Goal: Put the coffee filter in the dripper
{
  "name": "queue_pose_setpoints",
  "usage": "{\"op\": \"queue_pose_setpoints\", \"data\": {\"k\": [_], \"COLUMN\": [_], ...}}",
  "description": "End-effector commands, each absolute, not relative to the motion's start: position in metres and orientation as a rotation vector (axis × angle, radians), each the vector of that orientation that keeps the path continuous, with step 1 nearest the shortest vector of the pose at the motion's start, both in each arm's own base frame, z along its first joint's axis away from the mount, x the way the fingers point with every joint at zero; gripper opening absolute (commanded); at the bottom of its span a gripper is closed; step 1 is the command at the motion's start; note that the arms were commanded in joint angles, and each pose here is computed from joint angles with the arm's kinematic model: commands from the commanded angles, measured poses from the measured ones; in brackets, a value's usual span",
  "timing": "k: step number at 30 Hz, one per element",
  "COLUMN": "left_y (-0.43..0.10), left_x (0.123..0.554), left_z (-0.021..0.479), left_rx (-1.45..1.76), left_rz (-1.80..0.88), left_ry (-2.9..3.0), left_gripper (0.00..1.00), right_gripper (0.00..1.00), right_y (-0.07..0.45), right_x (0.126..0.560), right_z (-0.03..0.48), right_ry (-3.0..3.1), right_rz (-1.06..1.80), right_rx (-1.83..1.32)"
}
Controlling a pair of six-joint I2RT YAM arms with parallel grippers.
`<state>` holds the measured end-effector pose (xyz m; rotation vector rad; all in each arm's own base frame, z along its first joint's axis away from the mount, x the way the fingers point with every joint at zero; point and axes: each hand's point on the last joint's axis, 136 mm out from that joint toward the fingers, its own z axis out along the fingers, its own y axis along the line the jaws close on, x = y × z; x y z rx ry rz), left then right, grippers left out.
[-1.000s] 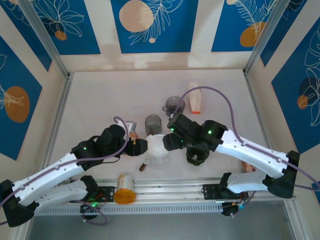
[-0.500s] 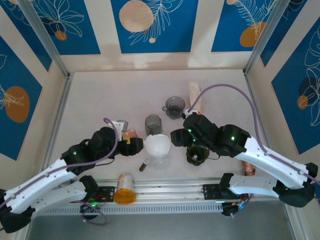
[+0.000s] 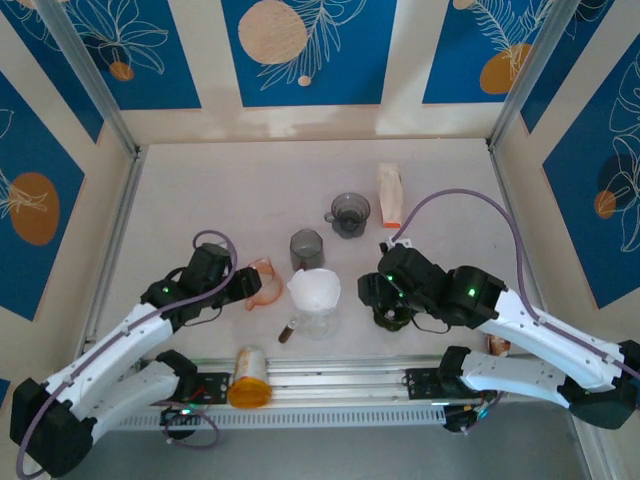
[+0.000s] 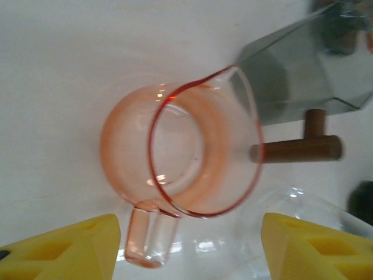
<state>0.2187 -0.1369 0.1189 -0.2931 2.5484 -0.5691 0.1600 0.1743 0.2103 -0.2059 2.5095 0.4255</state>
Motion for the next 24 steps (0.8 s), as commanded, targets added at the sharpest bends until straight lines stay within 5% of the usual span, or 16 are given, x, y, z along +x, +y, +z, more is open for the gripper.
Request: {"op": "queue_pose_setpoints", "data": {"k": [1,9,24], "left_y": [-0.128,-0.117,-0.113], "left_x": [0.24,0.261,0.256], "left_z": [0.124,0.11,0.088], "left_rx": [-0.355,-0.432,-0.438], "left_rz": [-0.518,-0.438,-0.339], "left_ry": [2.476,2.473,2.579], "left_gripper": [0.6,0.55,0.28], "right_gripper": [0.68,0.68,0.67], "right_y": [0.17,0.168,0.185], "right_x": [0.152,0.137,0.113], "right_z": [0.2,0.168,0.131], "right_ry": [2.542,2.616,2.676], "right_rz": [0.464,0.502,0.653], "right_rx": [-0.156,-0.15,-0.227]}}
